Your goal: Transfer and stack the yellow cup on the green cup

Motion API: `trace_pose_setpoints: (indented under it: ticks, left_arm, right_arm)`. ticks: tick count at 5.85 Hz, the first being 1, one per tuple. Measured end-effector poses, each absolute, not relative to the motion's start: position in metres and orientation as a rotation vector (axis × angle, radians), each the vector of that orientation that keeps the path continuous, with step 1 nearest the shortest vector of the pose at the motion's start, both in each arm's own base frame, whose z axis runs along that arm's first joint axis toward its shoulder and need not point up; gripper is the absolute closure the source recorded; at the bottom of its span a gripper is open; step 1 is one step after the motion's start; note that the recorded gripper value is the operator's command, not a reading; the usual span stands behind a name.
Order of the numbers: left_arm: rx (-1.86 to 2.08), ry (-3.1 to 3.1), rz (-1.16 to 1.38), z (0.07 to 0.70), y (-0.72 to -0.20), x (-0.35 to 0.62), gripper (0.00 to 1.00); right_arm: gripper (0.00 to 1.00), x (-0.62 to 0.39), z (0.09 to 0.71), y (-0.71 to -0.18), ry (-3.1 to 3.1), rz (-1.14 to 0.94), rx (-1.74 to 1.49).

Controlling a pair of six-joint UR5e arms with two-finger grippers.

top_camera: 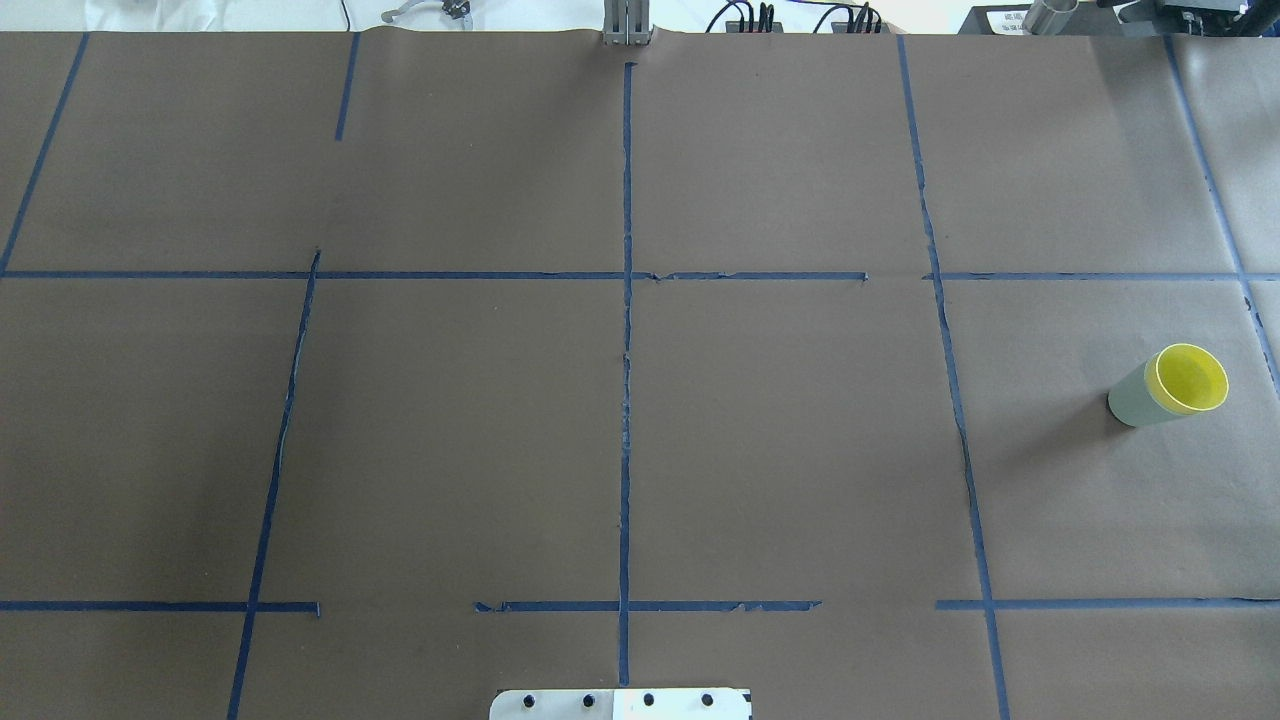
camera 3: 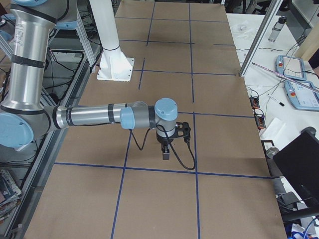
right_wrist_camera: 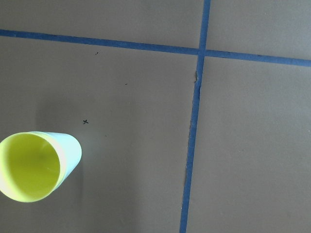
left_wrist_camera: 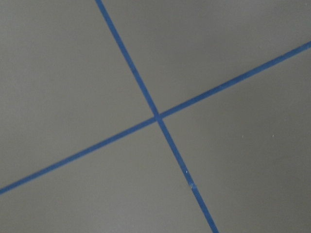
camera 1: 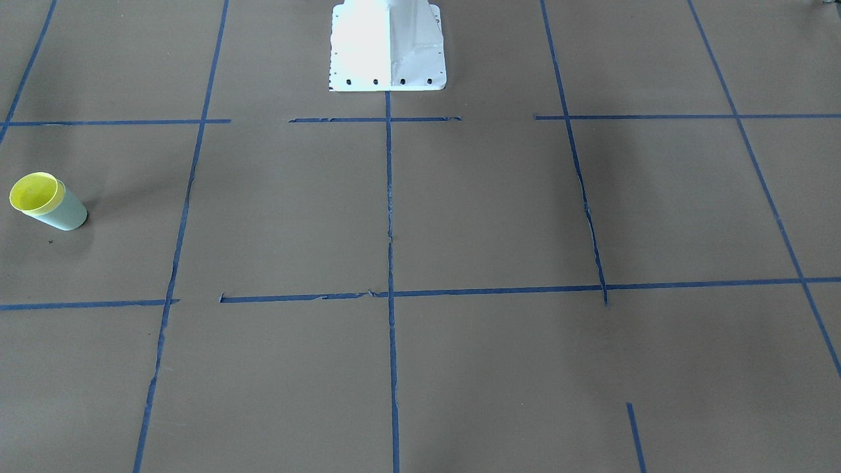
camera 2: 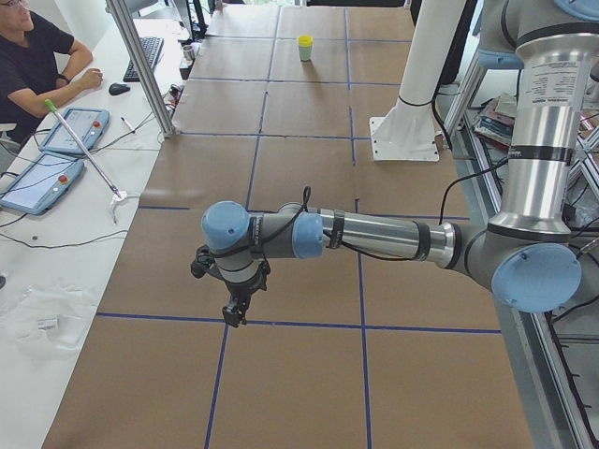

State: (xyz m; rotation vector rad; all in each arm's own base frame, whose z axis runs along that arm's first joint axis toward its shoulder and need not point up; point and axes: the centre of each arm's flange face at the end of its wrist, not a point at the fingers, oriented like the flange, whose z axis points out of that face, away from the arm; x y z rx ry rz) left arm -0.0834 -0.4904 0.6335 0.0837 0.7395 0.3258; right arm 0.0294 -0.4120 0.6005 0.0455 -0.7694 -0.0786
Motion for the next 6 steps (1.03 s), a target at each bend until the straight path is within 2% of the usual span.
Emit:
trace_pose_setpoints:
  ticks: [3, 6]
  left_arm:
    - [0.003, 0.759, 0.208, 0.644, -0.473, -0.086, 0.00]
    - [0.000, 0.810, 0.176, 0.628, -0.467, -0.081, 0.00]
  right_arm:
    - [0.00, 0.042, 0.622, -0.401, -0.806, -0.032, 0.020]
    - [0.00, 0.049, 0.614, -0.399, -0.801, -0.026, 0.035]
